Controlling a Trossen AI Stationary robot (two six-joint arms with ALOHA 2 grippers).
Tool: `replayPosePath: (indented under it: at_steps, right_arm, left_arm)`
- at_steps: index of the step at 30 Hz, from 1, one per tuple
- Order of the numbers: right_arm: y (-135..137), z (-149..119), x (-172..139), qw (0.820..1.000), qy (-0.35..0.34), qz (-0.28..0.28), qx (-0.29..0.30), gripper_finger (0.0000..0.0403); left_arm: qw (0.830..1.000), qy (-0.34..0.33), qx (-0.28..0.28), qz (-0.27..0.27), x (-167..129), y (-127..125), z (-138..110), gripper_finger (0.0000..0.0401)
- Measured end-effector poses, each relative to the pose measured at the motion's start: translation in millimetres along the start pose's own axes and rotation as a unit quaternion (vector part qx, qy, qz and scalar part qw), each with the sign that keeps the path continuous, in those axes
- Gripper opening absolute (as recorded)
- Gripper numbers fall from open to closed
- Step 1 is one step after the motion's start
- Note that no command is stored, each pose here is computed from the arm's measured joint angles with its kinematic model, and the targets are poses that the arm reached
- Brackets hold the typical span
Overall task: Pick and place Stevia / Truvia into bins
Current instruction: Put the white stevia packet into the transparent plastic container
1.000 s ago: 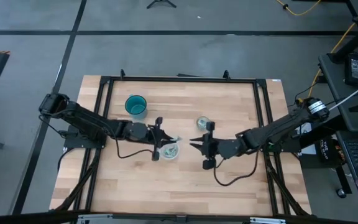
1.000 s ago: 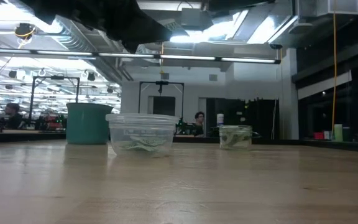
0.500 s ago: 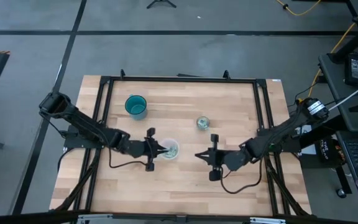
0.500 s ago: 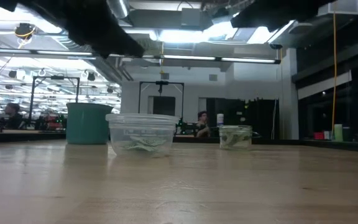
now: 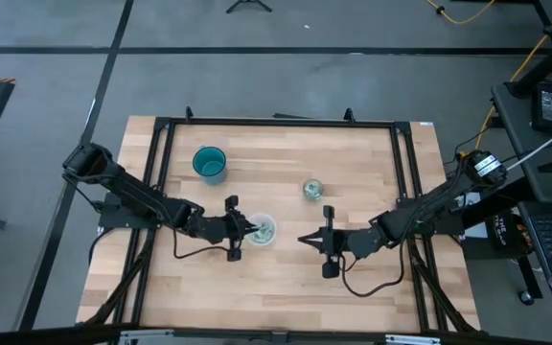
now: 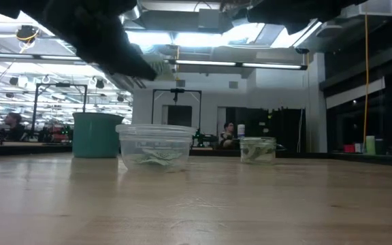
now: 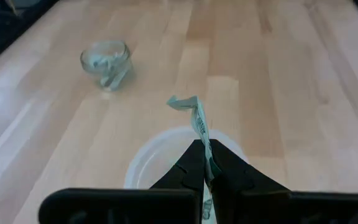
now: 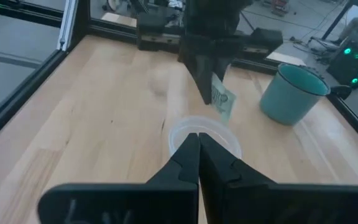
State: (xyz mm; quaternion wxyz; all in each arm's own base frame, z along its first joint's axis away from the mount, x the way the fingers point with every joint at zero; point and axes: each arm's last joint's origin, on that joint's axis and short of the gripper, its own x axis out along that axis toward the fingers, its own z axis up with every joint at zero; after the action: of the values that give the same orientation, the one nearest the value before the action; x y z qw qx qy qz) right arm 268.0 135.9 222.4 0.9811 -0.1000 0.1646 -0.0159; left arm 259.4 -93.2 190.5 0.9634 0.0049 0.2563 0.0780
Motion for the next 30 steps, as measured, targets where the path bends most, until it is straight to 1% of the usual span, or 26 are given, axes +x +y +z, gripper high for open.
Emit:
replayPosePath:
  at_steps: [10,16,20,30]
  right_arm:
    - [0.1,-0.1,0.0,1.000,0.000,0.002,0.000,0.0001]
    - [0.0,-0.1,0.1,1.000,0.001,0.002,0.000,0.0001]
    - [0.0,-0.2,0.1,1.000,0.001,0.002,0.000,0.0002]
    - [-0.1,-0.3,0.1,1.000,0.001,0.002,0.000,0.0006]
  left_arm:
    - [0.998,0.063,0.025,0.003,25.5,-4.3,-25.6,0.0005]
    - [0.997,0.070,0.016,0.004,29.3,-5.3,-29.8,0.0009]
    - [0.997,0.070,0.017,0.005,29.3,-5.3,-29.9,0.0021]
    - [0.997,0.070,0.018,0.007,29.3,-5.2,-30.0,0.0069]
